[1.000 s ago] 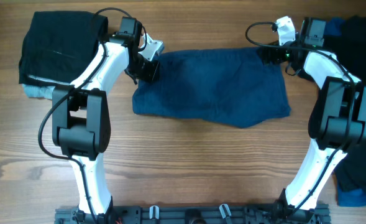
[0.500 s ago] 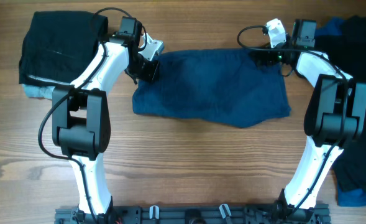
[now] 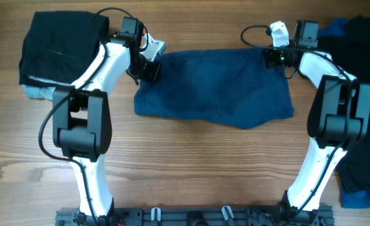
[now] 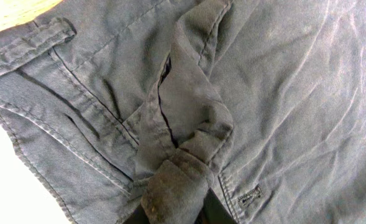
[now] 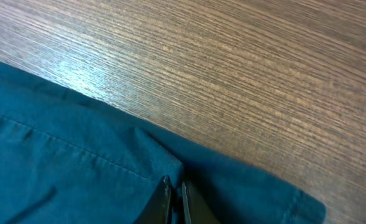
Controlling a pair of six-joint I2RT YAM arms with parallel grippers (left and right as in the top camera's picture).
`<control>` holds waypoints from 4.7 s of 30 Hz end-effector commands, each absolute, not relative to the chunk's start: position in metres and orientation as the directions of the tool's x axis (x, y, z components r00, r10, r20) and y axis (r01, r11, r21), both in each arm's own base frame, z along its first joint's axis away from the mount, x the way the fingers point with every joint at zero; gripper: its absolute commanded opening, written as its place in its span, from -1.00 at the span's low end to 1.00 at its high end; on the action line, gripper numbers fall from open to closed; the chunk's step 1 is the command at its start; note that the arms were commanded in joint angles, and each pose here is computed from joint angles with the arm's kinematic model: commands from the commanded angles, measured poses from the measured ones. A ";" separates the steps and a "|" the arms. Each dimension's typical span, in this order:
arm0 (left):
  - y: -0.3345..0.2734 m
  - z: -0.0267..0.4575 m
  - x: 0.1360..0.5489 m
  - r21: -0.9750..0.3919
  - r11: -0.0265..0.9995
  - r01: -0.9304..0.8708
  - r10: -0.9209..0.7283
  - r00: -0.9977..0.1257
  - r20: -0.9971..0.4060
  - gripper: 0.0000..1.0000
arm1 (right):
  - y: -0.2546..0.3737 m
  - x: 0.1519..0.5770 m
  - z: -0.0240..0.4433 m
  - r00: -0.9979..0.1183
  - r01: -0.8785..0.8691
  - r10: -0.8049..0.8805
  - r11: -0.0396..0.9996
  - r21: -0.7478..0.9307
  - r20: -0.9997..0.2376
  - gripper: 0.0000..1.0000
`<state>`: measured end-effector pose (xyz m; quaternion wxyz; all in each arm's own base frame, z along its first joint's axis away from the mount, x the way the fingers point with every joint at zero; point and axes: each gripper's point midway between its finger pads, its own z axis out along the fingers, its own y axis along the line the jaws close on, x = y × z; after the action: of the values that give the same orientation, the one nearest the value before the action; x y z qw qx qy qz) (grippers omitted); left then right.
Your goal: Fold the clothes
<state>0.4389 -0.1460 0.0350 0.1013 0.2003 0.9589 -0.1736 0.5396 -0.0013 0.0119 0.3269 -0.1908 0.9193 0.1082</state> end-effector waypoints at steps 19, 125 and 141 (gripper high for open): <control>-0.133 0.145 0.394 -0.275 0.888 0.367 0.283 -0.910 -0.302 -0.92 | 0.020 0.375 0.153 -0.956 -0.141 -0.040 0.931 0.337 -0.290 -0.92; -0.056 0.058 0.216 -0.021 0.961 -0.275 -0.247 -0.893 0.377 0.52 | 0.020 0.204 0.069 -0.894 0.435 0.392 0.876 0.210 0.215 0.45; -0.089 0.112 0.332 -0.287 0.938 -0.194 -0.205 -0.979 -0.006 -0.92 | 0.008 0.301 0.156 -0.945 0.244 0.295 0.925 0.292 -0.143 -0.91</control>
<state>0.3152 -0.0817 0.1283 -0.0012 -0.0987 0.9884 -0.1155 0.2887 0.0114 0.1648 0.0790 0.1464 0.9759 0.1413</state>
